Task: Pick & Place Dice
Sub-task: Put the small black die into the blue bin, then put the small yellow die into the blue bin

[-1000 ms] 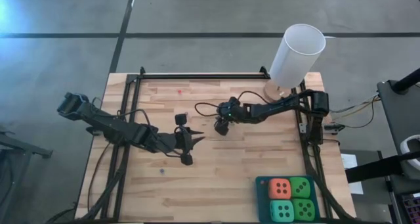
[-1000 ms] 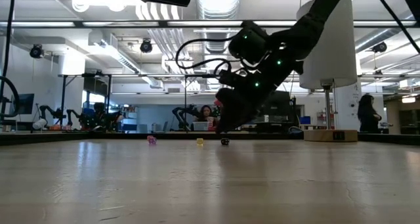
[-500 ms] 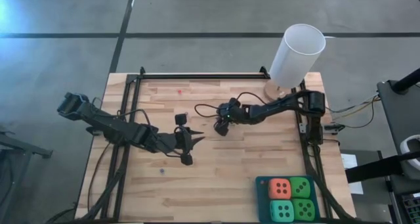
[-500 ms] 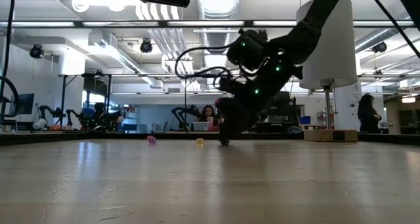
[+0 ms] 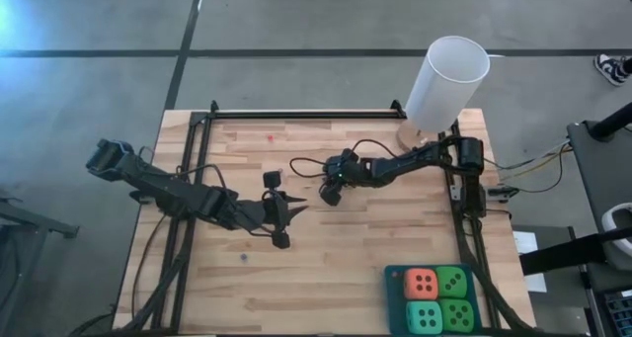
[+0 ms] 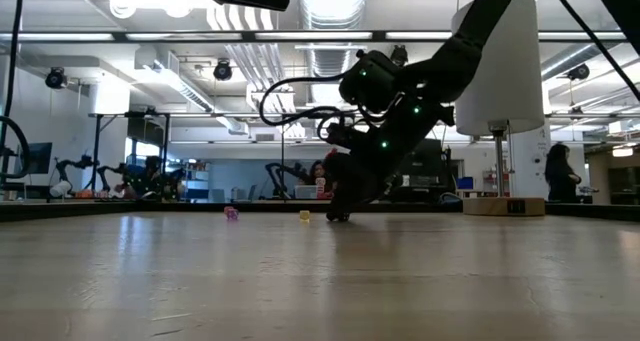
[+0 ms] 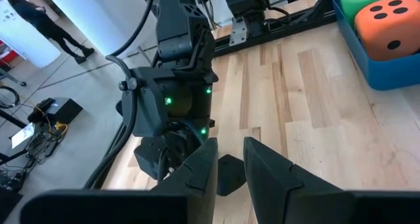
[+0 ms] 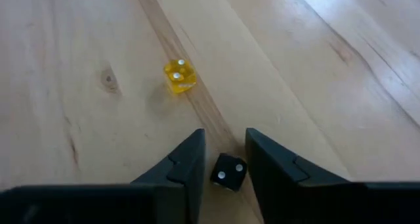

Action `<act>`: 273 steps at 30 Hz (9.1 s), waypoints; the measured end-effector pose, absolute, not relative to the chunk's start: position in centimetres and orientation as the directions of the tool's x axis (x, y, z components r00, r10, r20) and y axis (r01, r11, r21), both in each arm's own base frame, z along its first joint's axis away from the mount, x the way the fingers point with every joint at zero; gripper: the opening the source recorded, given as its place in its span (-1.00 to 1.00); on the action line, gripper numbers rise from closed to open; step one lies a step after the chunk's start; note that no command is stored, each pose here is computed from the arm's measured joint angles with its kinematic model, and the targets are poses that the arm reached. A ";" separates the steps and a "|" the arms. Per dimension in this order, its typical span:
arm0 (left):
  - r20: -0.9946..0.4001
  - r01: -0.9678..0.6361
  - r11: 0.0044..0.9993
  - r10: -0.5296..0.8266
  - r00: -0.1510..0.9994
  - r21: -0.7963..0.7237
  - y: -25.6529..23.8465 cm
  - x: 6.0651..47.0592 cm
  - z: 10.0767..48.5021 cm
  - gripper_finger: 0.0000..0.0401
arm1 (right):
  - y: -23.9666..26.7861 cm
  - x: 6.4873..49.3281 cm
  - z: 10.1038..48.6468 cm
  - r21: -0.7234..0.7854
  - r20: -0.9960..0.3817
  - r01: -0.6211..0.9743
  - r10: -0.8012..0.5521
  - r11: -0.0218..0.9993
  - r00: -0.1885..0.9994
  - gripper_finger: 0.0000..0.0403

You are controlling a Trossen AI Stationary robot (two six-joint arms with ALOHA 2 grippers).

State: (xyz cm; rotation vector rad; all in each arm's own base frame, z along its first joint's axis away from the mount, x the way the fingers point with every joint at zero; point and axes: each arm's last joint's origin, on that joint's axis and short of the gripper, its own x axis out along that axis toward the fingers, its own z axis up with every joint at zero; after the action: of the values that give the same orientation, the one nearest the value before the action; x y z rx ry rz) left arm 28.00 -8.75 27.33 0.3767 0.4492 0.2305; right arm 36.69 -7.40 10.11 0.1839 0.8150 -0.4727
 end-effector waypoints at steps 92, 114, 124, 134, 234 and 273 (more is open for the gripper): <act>-0.379 -0.142 0.911 0.297 0.877 0.386 -8.8 28.0 27.3 -0.61 | 15.6 18.0 20.2 0.209 -0.676 -0.420 0.441 0.883 0.590 -0.62; -0.383 -0.144 0.912 0.299 0.874 0.383 -8.7 28.0 27.2 -0.61 | 15.2 18.8 21.0 -0.035 -0.642 -0.411 0.295 0.911 0.708 -0.36; -0.384 -0.149 0.915 0.299 0.873 0.375 -8.7 28.0 27.2 -0.61 | 11.4 22.2 22.5 -0.203 -0.517 -0.100 -0.020 0.974 0.856 -0.45; -0.385 -0.148 0.915 0.299 0.873 0.376 -8.7 28.0 27.2 -0.61 | 8.7 25.7 21.2 -0.188 -0.494 -0.090 -0.015 0.978 0.869 -0.26; -0.387 -0.128 0.914 0.286 0.877 0.386 -9.1 27.8 27.2 -0.61 | 3.0 30.6 22.3 -0.116 -0.573 -0.115 0.028 0.986 0.819 -0.77; -0.385 -0.123 0.912 0.284 0.878 0.391 -9.2 27.8 27.2 -0.61 | 11.2 19.2 22.1 0.279 -0.717 -0.536 0.544 0.797 0.435 -0.75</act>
State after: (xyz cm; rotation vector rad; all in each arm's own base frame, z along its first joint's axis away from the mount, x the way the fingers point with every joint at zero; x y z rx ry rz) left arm 27.81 -9.21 27.22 0.3669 0.4516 0.2170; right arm 19.19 11.18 22.07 0.0102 0.8967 0.6720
